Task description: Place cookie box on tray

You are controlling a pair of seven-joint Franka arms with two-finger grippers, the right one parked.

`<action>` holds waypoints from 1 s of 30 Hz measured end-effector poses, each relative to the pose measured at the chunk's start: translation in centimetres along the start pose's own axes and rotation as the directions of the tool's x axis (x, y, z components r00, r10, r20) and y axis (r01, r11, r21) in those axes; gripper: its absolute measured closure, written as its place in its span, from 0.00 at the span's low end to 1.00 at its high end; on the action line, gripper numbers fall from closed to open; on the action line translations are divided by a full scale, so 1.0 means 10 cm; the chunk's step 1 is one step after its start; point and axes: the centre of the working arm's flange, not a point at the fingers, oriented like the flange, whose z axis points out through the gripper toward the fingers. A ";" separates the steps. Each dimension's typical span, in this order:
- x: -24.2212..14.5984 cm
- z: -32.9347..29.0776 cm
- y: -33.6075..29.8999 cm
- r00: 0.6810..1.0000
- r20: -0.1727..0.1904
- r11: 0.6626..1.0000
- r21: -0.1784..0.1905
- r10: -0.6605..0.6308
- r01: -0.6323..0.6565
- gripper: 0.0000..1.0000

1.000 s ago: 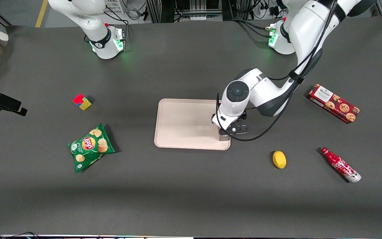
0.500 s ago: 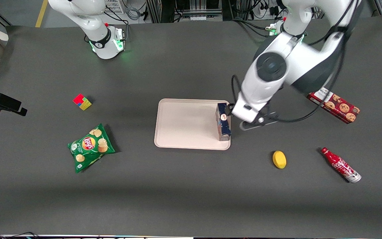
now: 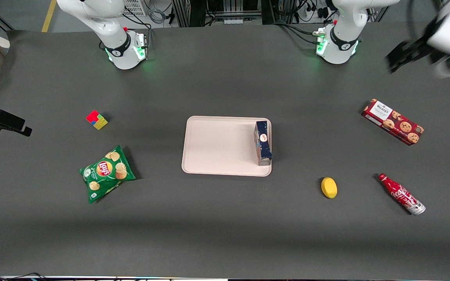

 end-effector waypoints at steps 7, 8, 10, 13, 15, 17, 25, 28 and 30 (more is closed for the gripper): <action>-0.10 0.45 -0.07 1.000 -0.008 1.000 -0.009 0.007 -0.007 0.00; -0.10 0.48 -0.07 1.000 -0.009 1.000 -0.010 0.010 -0.010 0.00; -0.11 0.50 -0.07 1.000 -0.014 1.000 -0.010 0.015 -0.015 0.00; -0.11 0.50 -0.06 1.000 -0.023 1.000 -0.011 0.020 -0.020 0.00; -0.10 0.50 -0.05 0.999 -0.033 1.000 -0.018 0.023 -0.024 0.00; -0.07 0.51 -0.04 0.999 -0.043 0.999 -0.030 0.027 -0.029 0.00; 0.11 0.65 -0.01 0.998 -0.044 0.997 -0.048 0.053 -0.055 0.00; 0.19 0.68 -0.01 0.997 -0.052 0.997 -0.049 0.057 -0.060 0.00; 0.24 0.70 -0.01 0.997 -0.057 0.997 -0.049 0.061 -0.064 0.00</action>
